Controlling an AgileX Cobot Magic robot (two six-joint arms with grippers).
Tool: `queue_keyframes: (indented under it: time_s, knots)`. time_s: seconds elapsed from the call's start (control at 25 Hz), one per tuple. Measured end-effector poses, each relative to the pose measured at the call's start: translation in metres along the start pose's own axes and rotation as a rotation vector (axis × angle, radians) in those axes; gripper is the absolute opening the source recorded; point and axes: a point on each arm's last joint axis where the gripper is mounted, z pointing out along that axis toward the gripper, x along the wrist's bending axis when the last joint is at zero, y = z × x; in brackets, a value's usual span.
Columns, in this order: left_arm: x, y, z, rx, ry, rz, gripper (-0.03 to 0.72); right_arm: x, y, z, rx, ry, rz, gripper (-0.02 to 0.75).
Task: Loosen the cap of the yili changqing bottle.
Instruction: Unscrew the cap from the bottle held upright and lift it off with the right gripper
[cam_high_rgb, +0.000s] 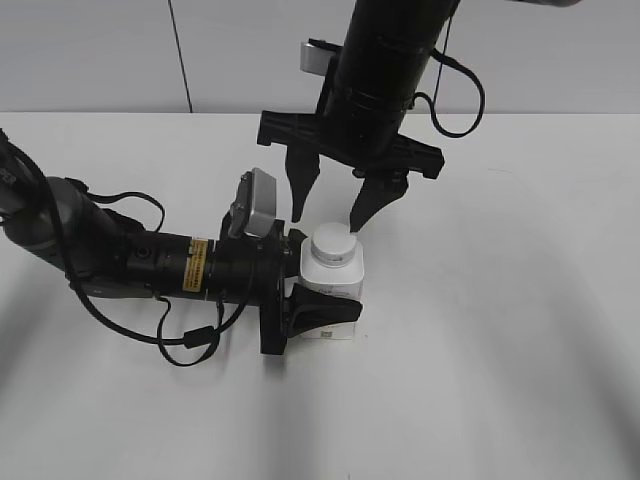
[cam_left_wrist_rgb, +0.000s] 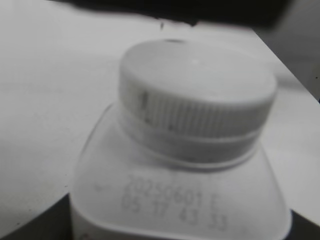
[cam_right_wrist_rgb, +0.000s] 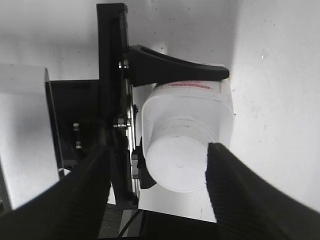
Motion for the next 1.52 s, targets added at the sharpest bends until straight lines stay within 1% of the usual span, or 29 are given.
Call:
queue_keyframes:
  time_s: [0.4, 0.6, 0.88, 1.52]
  knots:
    - [0.000, 0.000, 0.000, 0.001, 0.000, 0.001, 0.430, -0.001, -0.001, 0.001, 0.004, -0.005, -0.001, 0.479]
    - [0.000, 0.000, 0.000, 0.001, 0.000, 0.001, 0.430, -0.005, -0.004, -0.001, -0.003, -0.030, -0.010, 0.479]
    - [0.000, 0.000, 0.000, 0.001, 0.000, 0.001, 0.430, -0.004, -0.004, 0.002, 0.012, -0.017, -0.002, 0.478]
    - [0.000, 0.000, 0.000, 0.002, 0.000, 0.001, 0.430, -0.006, -0.002, 0.009, 0.020, -0.036, -0.003, 0.478]
